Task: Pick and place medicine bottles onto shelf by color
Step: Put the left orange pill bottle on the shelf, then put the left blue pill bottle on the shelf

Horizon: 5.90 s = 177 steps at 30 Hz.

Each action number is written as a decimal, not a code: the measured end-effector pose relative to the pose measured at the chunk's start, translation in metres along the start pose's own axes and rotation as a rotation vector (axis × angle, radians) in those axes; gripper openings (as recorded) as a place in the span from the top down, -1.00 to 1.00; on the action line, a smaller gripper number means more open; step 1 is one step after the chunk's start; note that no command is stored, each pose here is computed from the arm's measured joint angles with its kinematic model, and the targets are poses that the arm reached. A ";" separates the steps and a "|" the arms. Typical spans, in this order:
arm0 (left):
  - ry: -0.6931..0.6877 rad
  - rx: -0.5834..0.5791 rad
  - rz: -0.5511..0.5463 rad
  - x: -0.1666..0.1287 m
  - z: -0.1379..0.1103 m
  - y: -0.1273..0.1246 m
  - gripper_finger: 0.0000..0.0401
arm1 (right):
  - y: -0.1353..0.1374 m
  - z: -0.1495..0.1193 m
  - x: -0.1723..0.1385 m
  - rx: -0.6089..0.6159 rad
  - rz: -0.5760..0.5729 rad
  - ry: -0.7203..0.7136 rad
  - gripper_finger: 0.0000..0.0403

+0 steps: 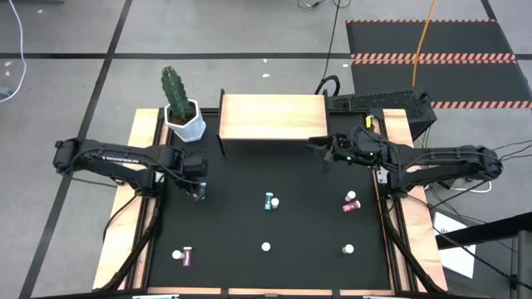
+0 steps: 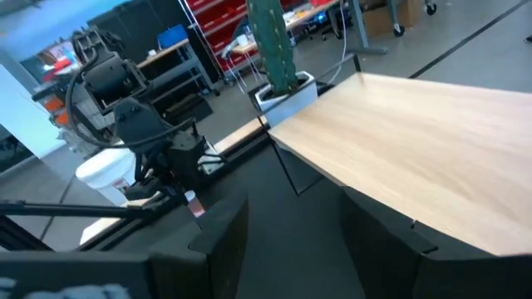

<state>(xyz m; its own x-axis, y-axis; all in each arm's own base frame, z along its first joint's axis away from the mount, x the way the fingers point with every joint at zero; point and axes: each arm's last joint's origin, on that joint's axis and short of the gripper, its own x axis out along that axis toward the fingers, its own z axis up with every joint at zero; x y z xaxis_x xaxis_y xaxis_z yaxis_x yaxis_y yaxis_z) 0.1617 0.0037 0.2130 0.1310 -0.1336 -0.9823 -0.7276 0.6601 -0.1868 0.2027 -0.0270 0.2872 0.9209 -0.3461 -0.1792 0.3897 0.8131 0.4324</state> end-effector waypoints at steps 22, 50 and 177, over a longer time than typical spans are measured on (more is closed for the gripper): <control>-0.124 0.072 0.042 -0.149 0.137 -0.049 0.39 | 0.000 0.016 -0.038 -0.063 0.112 -0.045 0.09; -0.250 -0.035 0.144 -0.152 0.290 0.083 0.39 | -0.008 0.012 -0.034 -0.021 -0.117 -0.078 0.09; -0.116 -0.595 0.070 0.080 -0.005 -0.008 0.45 | -0.006 0.014 -0.034 0.066 -0.052 -0.079 0.09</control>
<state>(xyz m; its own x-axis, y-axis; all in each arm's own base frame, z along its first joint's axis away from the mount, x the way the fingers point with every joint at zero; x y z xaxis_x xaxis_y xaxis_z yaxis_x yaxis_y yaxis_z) 0.1747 -0.0161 0.1363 0.1175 -0.0018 -0.9931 -0.9842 0.1331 -0.1167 0.1696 -0.0263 0.3030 0.8951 -0.4250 -0.1343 0.4338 0.7612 0.4820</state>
